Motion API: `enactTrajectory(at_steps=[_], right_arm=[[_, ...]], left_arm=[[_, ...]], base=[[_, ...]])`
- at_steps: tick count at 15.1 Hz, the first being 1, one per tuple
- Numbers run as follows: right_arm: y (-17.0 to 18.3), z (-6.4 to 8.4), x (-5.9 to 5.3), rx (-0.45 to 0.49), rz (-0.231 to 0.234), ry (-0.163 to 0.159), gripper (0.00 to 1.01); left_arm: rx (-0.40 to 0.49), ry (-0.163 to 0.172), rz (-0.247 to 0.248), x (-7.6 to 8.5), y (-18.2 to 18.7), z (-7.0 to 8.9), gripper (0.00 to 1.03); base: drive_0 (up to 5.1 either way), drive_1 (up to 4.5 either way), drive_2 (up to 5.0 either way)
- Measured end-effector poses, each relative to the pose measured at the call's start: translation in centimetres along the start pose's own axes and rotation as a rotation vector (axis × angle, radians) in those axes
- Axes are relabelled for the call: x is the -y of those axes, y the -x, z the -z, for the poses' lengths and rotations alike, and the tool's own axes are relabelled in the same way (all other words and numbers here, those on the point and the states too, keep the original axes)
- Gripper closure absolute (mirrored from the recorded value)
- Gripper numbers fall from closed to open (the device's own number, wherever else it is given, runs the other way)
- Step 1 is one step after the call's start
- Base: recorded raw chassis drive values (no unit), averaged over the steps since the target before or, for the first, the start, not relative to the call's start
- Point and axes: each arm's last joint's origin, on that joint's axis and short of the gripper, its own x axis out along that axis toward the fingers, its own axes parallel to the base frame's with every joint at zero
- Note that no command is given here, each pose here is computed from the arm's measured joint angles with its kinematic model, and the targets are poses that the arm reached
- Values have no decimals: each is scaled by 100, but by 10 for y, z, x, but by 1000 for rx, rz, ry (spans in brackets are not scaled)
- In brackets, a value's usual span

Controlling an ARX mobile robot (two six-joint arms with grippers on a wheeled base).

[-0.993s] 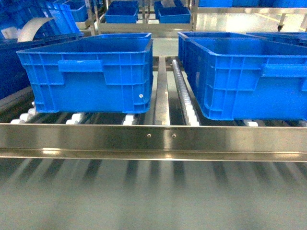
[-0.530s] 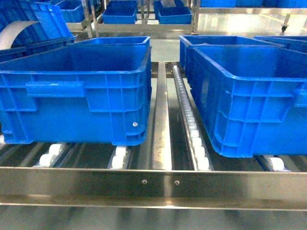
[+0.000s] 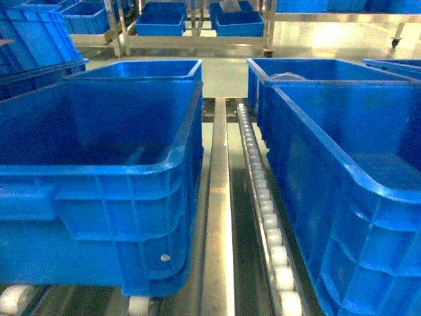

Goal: Sort blue parts and orange caps into right shelf containers

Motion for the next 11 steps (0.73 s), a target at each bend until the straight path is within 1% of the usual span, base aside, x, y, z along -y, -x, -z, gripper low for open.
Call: enactTrajectory(at_steps=[11], right_arm=[[0, 0, 0, -2, 0, 0, 57]], left_arm=[[-2, 0, 2, 0, 0, 0, 60]], base=[[0, 0, 0]])
